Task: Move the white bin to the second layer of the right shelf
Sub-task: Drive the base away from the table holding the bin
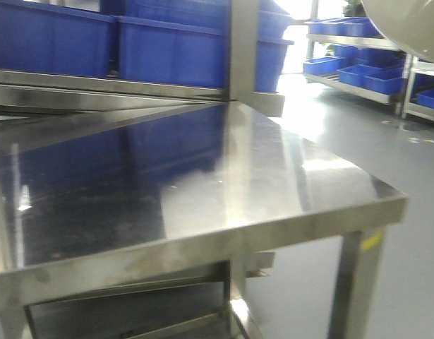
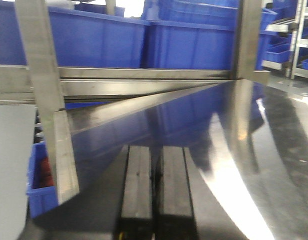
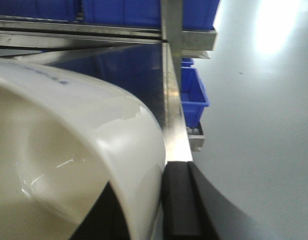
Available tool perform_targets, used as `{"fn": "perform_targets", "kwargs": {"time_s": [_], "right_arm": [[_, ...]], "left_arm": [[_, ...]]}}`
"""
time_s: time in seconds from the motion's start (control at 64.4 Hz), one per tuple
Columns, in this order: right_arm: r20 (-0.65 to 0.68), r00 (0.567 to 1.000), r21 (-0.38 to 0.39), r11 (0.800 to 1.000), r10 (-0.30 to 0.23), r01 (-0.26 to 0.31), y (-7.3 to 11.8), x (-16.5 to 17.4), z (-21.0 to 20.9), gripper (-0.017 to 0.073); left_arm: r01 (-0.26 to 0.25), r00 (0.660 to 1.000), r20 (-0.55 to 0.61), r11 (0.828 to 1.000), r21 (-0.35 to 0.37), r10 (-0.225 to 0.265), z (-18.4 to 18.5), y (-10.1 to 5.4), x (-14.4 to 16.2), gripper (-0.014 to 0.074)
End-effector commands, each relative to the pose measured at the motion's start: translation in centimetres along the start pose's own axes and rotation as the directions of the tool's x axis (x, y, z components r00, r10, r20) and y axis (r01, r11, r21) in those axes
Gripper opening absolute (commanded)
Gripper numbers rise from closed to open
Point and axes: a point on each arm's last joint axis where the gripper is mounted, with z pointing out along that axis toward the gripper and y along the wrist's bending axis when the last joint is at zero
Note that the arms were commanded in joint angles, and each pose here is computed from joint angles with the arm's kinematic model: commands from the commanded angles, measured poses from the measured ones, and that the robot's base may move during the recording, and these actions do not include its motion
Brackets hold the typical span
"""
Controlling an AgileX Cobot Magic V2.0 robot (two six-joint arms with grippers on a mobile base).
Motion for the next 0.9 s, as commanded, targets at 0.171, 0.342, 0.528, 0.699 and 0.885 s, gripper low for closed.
{"fn": "perform_targets", "kwargs": {"time_s": [0.171, 0.342, 0.528, 0.699, 0.885], "right_arm": [[0.137, 0.991, -0.015, 1.000, 0.001, 0.001, 0.21, -1.91, -0.51, 0.0049], [0.137, 0.991, -0.015, 1.000, 0.001, 0.001, 0.21, -1.91, -0.51, 0.0049], [0.137, 0.991, -0.015, 1.000, 0.001, 0.001, 0.21, -1.91, -0.51, 0.0049], [0.137, 0.991, -0.015, 1.000, 0.001, 0.001, 0.21, -1.91, -0.51, 0.0049], [0.137, 0.991, -0.015, 1.000, 0.001, 0.001, 0.21, -1.91, -0.51, 0.0049]], "left_arm": [[0.009, 0.998, 0.062, 1.000, -0.005, -0.009, 0.03, 0.02, 0.40, 0.0085], [0.009, 0.998, 0.062, 1.000, -0.005, -0.009, 0.03, 0.02, 0.40, 0.0085], [0.009, 0.998, 0.062, 1.000, -0.005, -0.009, 0.03, 0.02, 0.40, 0.0085], [0.009, 0.998, 0.062, 1.000, -0.005, -0.009, 0.03, 0.02, 0.40, 0.0085], [0.009, 0.998, 0.062, 1.000, -0.005, -0.009, 0.03, 0.02, 0.40, 0.0085]]}}
